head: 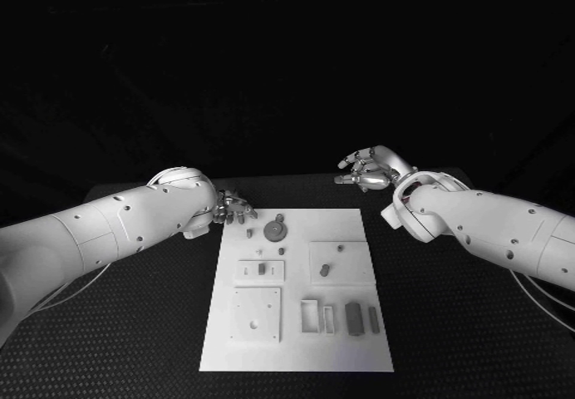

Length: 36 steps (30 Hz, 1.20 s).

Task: Assemble the parts on the task board

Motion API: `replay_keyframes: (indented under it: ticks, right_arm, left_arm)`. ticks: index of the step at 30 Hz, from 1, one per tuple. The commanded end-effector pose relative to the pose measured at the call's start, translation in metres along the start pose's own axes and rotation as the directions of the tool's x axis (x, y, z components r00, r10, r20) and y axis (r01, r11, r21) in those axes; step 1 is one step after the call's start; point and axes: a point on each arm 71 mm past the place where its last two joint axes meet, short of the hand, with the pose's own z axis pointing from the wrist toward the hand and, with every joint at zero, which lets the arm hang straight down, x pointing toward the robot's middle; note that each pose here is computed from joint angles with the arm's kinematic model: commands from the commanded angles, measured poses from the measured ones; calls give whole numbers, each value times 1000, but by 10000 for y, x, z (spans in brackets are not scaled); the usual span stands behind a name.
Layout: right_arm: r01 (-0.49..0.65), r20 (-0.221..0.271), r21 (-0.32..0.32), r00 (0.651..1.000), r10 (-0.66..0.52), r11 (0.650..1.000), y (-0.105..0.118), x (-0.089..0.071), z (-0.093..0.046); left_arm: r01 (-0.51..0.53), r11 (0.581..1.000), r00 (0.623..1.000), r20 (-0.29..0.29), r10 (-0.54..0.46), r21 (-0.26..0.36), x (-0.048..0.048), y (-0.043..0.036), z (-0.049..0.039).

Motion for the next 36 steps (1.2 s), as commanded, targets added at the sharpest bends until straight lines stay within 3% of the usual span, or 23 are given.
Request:
replay_keyframes:
  ticks: [1, 12, 36]
  right_arm:
    - [0, -8, -11, 1000, 0, 1000, 16, 13, -1]
    - [-1, -8, -12, 1000, 1, 1000, 19, 15, -1]
    - [-1, -8, -12, 1000, 1, 1000, 22, 17, 0]
  left_arm:
    - [-21, 1000, 999, -37, 21, 9, 22, -15, 21]
    - [1, 1000, 995, -96, 0, 16, 139, -26, 56]
    - [6, 1000, 988, -152, -3, 17, 176, 3, 62]
